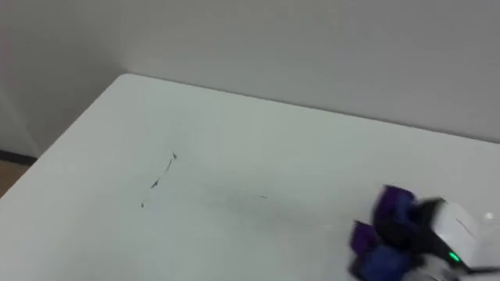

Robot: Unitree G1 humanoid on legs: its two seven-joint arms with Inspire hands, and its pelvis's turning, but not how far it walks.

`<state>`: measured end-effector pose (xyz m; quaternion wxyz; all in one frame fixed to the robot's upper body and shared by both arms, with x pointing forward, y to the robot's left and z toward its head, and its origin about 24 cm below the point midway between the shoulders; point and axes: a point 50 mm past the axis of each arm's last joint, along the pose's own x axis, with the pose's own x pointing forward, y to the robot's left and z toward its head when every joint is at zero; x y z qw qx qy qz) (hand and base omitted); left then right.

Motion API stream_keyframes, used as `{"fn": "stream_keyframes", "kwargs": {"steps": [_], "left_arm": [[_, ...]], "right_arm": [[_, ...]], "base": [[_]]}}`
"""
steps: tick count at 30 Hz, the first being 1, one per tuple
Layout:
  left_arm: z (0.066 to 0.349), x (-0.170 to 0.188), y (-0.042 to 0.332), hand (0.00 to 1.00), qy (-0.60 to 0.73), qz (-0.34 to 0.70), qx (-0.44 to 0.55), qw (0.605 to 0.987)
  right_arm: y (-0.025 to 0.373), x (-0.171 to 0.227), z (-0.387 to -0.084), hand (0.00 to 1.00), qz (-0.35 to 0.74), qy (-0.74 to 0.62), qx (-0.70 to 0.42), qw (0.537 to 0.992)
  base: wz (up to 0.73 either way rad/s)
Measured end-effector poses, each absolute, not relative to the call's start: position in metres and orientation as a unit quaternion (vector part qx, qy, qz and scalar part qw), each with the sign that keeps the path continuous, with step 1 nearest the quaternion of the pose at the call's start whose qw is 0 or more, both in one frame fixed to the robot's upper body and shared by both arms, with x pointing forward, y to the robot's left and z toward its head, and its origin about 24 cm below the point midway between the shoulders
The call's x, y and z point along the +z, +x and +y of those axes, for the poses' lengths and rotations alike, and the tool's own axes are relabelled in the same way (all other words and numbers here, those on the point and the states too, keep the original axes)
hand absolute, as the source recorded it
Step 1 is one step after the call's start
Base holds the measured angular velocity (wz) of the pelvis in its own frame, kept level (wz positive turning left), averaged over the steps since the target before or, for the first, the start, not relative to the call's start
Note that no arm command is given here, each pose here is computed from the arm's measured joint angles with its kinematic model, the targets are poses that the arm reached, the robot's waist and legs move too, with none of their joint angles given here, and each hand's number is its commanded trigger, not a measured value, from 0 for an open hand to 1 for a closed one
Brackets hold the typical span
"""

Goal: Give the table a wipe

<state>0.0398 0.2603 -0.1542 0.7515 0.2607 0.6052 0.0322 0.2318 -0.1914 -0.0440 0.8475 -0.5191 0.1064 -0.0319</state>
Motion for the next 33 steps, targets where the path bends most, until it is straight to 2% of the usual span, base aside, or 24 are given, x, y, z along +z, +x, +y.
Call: {"fn": "stream_keyframes", "kwargs": {"steps": [3, 5, 7, 9, 13, 15, 18, 21, 25, 28, 31, 33], "left_arm": [[0.25, -0.157, 0.04, 0.0, 0.26, 0.604, 0.01, 0.753], [0.251, -0.157, 0.024, 0.0, 0.251, 0.622, 0.013, 0.742], [0.255, -0.156, -0.007, 0.0, 0.233, 0.656, 0.027, 0.717], [0.258, -0.154, -0.033, 0.0, 0.208, 0.687, 0.041, 0.695], [0.267, -0.151, -0.036, 0.0, 0.2, 0.686, 0.069, 0.697], [0.277, -0.148, -0.036, 0.0, 0.22, 0.684, 0.072, 0.692], [0.285, -0.145, -0.036, 0.0, 0.232, 0.681, 0.074, 0.69], [0.29, -0.142, -0.028, 0.0, 0.254, 0.665, 0.071, 0.699], [0.284, -0.145, -0.019, 0.0, 0.261, 0.653, 0.056, 0.709], [0.273, -0.149, -0.012, 0.0, 0.272, 0.645, 0.031, 0.714], [0.26, -0.154, 0.004, 0.0, 0.279, 0.632, 0.008, 0.723], [0.254, -0.157, 0.012, 0.0, 0.276, 0.631, -0.002, 0.725]], "right_arm": [[0.267, -0.017, -0.135, 1.0, 0.008, -0.534, 0.059, 0.844], [0.271, -0.011, -0.129, 1.0, -0.005, -0.536, 0.074, 0.841], [0.265, -0.019, -0.137, 1.0, 0.011, -0.544, 0.074, 0.836], [0.244, -0.039, -0.16, 1.0, 0.056, -0.523, 0.047, 0.849], [0.208, -0.058, -0.203, 1.0, 0.09, -0.521, -0.039, 0.848], [0.16, -0.069, -0.25, 1.0, 0.139, -0.535, -0.116, 0.825], [0.111, -0.069, -0.298, 1.0, 0.195, -0.528, -0.208, 0.8], [0.09, -0.069, -0.322, 1.0, 0.237, -0.507, -0.251, 0.79], [0.09, -0.072, -0.323, 1.0, 0.25, -0.503, -0.252, 0.788], [0.109, -0.074, -0.312, 1.0, 0.249, -0.493, -0.247, 0.796], [0.134, -0.074, -0.291, 1.0, 0.245, -0.494, -0.218, 0.806], [0.168, -0.068, -0.261, 1.0, 0.209, -0.509, -0.153, 0.821]], "base": [[0.59], [0.54], [0.35], [0.24], [0.29], [0.1], [-0.1], [-0.1], [-0.04], [-0.28], [-0.49], [-0.46]]}}
